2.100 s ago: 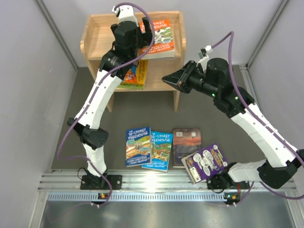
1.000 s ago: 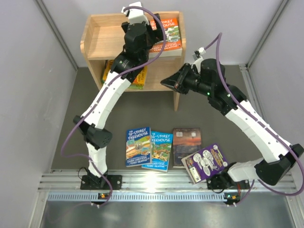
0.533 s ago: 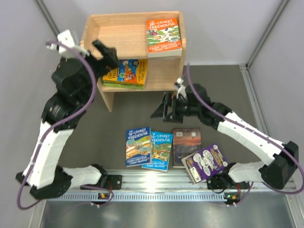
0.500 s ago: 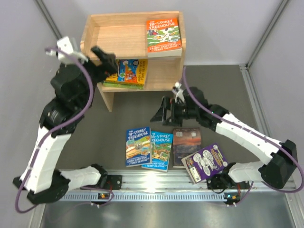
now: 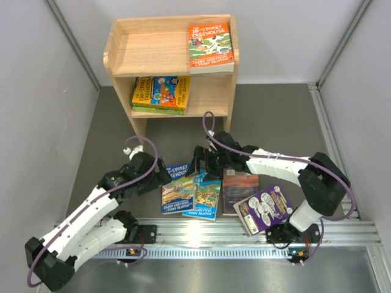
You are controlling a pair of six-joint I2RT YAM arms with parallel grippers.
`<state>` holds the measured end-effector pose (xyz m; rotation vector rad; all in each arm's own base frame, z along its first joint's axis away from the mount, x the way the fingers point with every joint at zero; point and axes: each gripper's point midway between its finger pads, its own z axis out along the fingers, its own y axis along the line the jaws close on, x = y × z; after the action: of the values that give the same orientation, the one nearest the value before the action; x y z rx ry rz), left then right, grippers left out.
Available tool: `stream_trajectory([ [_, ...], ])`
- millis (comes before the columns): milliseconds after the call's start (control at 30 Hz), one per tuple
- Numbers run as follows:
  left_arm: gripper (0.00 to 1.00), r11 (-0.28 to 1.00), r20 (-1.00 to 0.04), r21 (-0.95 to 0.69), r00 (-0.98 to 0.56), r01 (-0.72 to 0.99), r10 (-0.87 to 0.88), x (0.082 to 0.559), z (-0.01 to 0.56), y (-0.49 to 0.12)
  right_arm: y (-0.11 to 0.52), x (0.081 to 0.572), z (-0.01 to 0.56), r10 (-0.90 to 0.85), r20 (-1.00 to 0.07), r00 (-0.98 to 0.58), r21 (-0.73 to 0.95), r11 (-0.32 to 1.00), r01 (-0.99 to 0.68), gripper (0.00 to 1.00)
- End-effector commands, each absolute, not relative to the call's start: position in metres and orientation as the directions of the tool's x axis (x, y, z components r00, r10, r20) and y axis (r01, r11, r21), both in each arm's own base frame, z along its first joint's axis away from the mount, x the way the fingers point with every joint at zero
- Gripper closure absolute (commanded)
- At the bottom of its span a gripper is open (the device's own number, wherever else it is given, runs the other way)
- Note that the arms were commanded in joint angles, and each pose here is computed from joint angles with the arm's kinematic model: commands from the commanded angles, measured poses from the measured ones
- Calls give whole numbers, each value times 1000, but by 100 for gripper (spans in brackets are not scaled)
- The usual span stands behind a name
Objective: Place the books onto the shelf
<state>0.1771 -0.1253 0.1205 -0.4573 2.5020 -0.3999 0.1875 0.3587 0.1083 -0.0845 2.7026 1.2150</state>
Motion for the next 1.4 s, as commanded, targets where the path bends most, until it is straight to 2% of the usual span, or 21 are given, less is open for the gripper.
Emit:
stream_trajectory([
  [0,1,801,-397,-547,-767,-244,-505,174,132,-147,385,199,122,16,-262,-965,760,620,-196,0],
  [133,1,760,-314,-579,-779,-295,-542,168,103,-154,382,195,98,13,-246,-969,729,661,-176,0],
  [167,1,753,-264,-583,-805,-306,-532,159,86,-158,382,192,93,12,-250,-968,718,673,-177,0],
  [467,1,717,-129,-578,-824,-390,-552,132,15,-159,395,173,46,-44,-233,-972,643,742,-188,0],
  [567,2,654,-69,-642,-818,-402,-571,129,5,-170,404,163,34,-71,-216,-974,644,739,-197,6],
  [667,4,604,-50,-697,-813,-387,-580,134,12,-179,406,155,28,-75,-201,-977,645,740,-189,22],
  [700,5,604,-60,-703,-814,-377,-578,135,15,-179,406,154,31,-71,-207,-976,648,737,-191,38],
  [767,5,623,-74,-685,-815,-376,-574,135,18,-176,399,154,32,-52,-221,-974,633,752,-184,53],
  [800,5,627,-82,-686,-817,-369,-571,135,22,-175,394,155,41,-40,-232,-972,631,754,-182,70],
  [867,5,647,-97,-666,-817,-371,-568,134,30,-171,387,160,56,-14,-271,-963,624,759,-187,84],
  [900,5,651,-115,-670,-817,-357,-565,136,38,-170,380,159,59,-14,-269,-963,607,774,-181,93],
  [967,4,694,-190,-644,-811,-323,-554,143,65,-162,378,165,83,10,-303,-953,624,758,-190,100],
  [1100,1,744,-397,-630,-731,-223,-555,166,140,-141,375,174,139,88,-336,-938,694,697,-183,100],
  [1167,1,722,-457,-673,-676,-162,-578,174,187,-139,372,178,179,147,-345,-927,755,630,-181,100],
  [1267,3,678,-489,-730,-627,-86,-606,180,234,-143,365,185,248,259,-366,-894,840,506,-198,100],
  [1367,7,613,-478,-790,-617,-9,-625,185,275,-157,352,189,309,370,-349,-861,908,362,-212,100],
])
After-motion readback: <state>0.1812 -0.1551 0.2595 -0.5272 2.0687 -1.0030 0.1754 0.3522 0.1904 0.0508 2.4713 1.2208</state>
